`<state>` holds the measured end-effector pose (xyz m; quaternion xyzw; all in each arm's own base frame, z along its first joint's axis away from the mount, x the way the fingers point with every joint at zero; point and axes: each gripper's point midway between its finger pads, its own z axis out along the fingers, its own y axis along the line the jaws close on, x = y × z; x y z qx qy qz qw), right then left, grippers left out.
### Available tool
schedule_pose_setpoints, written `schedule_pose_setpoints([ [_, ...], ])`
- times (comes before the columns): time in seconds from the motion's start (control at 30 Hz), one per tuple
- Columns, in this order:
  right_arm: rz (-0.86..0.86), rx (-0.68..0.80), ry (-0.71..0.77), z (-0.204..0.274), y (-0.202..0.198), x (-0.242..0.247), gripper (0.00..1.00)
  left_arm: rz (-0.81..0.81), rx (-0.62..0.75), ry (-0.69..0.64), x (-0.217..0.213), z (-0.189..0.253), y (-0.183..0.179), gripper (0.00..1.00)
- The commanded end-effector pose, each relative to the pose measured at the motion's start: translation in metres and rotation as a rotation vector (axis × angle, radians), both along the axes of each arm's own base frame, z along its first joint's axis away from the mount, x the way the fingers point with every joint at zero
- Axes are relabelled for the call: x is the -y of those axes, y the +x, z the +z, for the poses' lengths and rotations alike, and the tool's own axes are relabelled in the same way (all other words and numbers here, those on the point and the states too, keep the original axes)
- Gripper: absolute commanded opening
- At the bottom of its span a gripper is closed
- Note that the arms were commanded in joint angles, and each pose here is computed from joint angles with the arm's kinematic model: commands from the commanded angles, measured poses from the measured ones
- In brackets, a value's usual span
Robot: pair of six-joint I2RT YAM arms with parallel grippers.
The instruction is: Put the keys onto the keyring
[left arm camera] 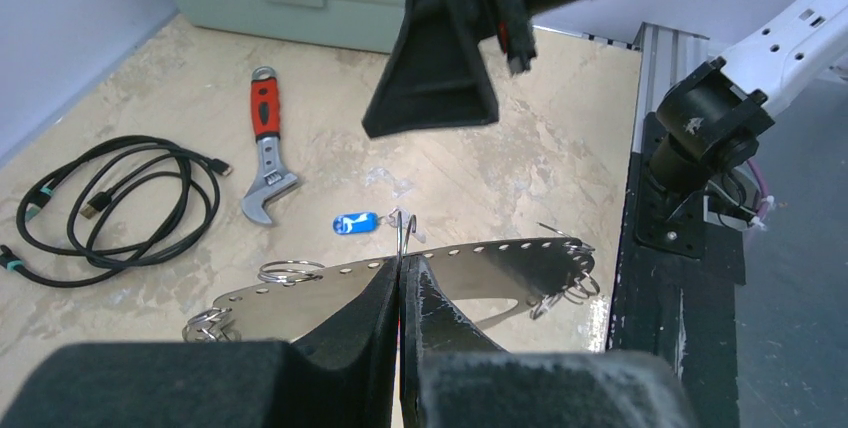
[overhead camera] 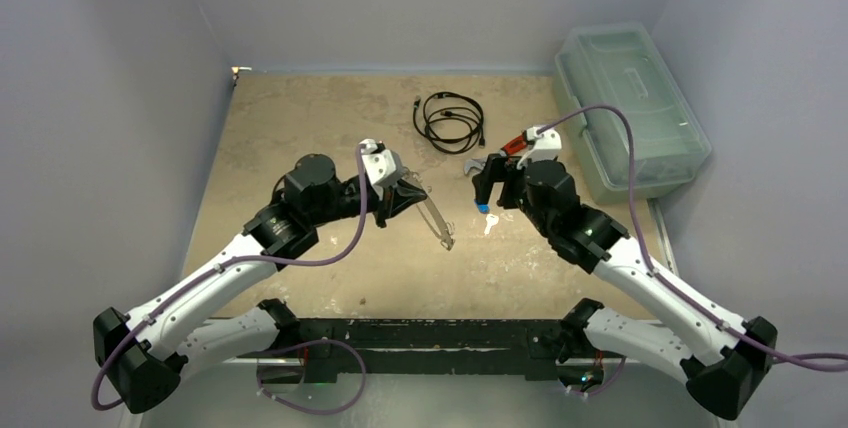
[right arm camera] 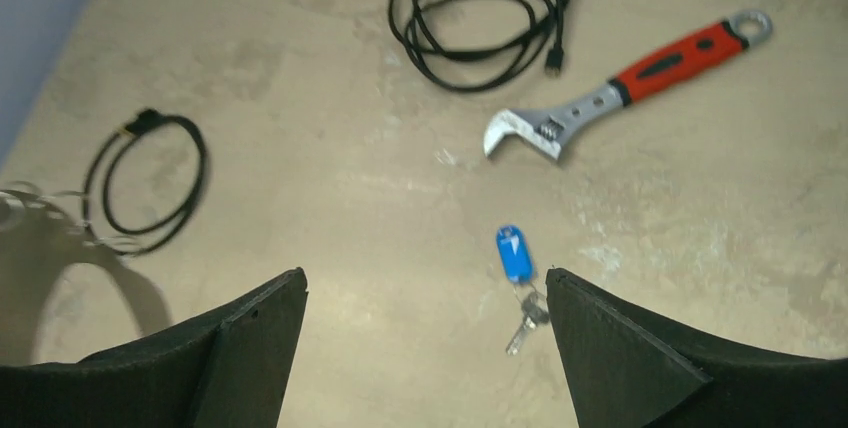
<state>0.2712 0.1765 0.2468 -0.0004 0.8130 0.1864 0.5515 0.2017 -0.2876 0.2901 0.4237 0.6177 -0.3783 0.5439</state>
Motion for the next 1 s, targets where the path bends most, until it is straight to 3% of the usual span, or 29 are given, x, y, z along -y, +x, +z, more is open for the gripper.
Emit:
schedule_pose_setpoints([
  [0.0,-0.056,-0.084,-0.027,-0.012,0.0,0.006,0.92,-0.004,0.033,-0.078,0.0,0.026,-0.005,0.0],
  [0.57,-0.039,-0.168,-0.107,-0.049,0.012,-0.009,0.94,-0.021,0.032,-0.083,0.002,0.025,-0.01,0.0],
  [0.8,0.015,-0.25,-0.174,-0.078,0.016,-0.023,0.92,0.007,0.023,-0.069,0.002,0.02,-0.004,0.0],
  [0.97,0.015,-0.309,-0.248,-0.107,0.024,-0.024,0.84,0.015,0.025,-0.059,0.001,0.018,-0.003,0.0],
])
